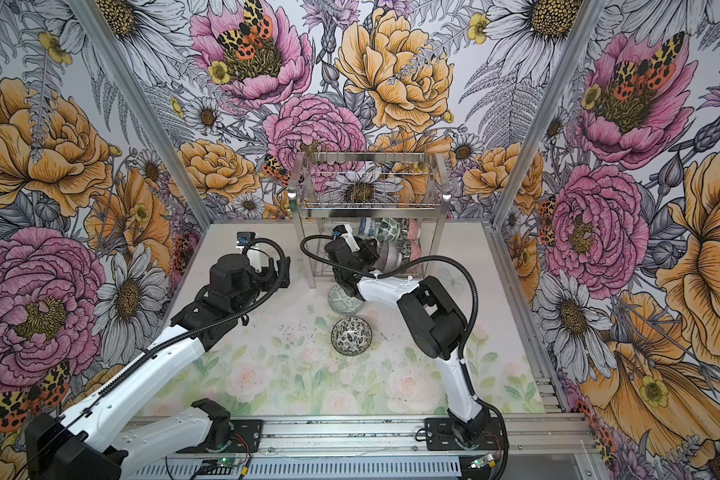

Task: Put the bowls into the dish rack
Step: 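Lower the navy bowl on edge into the rack slot beside the striped bowl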

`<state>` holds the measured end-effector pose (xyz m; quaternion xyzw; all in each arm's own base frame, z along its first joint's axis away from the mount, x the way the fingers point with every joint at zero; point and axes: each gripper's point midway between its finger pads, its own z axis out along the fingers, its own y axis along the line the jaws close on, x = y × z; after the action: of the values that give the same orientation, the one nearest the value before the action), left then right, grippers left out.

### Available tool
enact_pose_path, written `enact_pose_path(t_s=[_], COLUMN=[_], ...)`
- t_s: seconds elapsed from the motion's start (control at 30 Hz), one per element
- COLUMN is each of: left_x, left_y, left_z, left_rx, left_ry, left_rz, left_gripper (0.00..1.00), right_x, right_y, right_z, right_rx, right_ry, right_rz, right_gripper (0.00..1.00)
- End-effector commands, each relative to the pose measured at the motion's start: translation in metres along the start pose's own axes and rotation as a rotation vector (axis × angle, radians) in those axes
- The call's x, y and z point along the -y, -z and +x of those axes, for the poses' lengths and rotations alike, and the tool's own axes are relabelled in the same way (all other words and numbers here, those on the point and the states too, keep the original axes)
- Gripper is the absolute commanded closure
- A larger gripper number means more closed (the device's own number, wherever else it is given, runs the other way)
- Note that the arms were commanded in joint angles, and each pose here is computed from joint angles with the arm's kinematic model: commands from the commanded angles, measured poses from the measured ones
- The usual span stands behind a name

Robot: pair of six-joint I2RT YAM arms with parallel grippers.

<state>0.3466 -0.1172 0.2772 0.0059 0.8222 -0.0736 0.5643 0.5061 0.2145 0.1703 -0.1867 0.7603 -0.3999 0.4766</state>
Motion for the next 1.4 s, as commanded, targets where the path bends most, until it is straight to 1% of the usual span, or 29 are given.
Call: enact_pose_path(t_s=[0.0, 0.57, 1.1, 1.37], left_x=[0.0, -0.002, -0.004, -0.006], left_y=[-0.001, -0.006, -0.008, -0.006], left_z=[0.005, 0.008, 0.012, 0.014], left_rx=[-0.012, -0.024, -0.032, -0.032], left_ry=[0.02, 0.024, 0.03, 0.033], left_rz=[0.015, 0.017, 0.017, 0.014], left_gripper=[0.01, 0.01, 0.01, 0.01], right_x=[0.018, -0.006, -0.027, -0.031], right_y=[-0.004, -0.02, -0.018, -0.014], right_z=[-0.016, -0.009, -0.01, -0.012], right_rx=[0.007, -0.016, -0.009, -0.002], right_ry=[-0.055, 0.026, 0.079, 0.088], right_rz=[0.072, 0.072, 0.032, 0.012], right_gripper=[1.0, 1.0, 1.0, 0.9])
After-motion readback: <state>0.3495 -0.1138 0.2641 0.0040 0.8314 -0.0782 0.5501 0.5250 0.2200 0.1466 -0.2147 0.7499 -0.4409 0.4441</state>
